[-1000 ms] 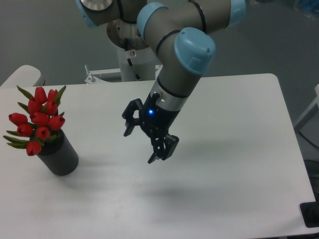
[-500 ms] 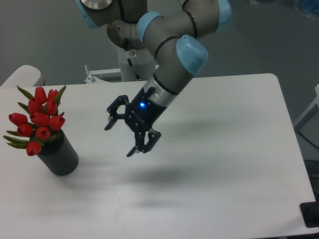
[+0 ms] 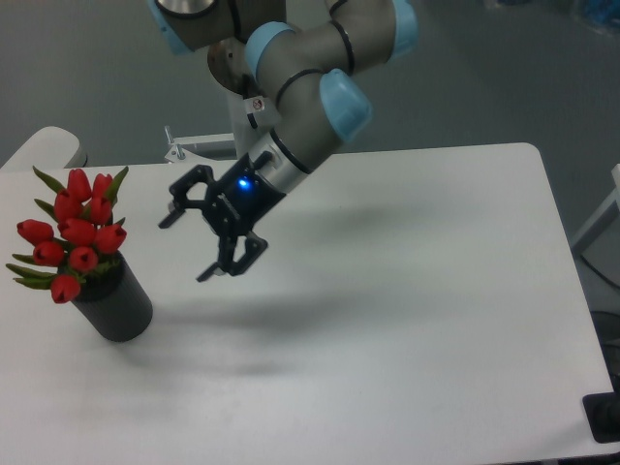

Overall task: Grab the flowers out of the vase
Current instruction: 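Lower the open gripper around the tulip stems above the vase rim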

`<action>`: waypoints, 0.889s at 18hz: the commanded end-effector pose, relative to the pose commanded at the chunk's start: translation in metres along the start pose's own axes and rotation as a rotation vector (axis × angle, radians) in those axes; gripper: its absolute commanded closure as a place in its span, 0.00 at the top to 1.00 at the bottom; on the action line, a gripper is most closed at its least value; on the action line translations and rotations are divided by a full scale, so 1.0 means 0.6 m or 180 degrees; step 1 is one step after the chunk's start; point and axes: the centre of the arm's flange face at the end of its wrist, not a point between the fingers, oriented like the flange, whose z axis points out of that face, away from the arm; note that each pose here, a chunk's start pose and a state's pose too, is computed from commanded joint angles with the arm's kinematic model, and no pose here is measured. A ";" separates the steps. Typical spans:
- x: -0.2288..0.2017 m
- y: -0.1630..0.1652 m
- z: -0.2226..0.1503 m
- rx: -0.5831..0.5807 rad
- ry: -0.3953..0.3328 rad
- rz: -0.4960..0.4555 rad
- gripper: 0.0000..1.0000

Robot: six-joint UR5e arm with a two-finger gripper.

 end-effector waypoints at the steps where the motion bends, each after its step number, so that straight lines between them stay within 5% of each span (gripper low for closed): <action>1: 0.008 0.002 0.015 -0.0001 0.0033 0.0060 1.00; 11: 0.016 0.013 0.077 0.0003 0.0126 0.0662 1.00; 16: 0.022 0.018 0.102 0.0071 0.0249 0.0653 1.00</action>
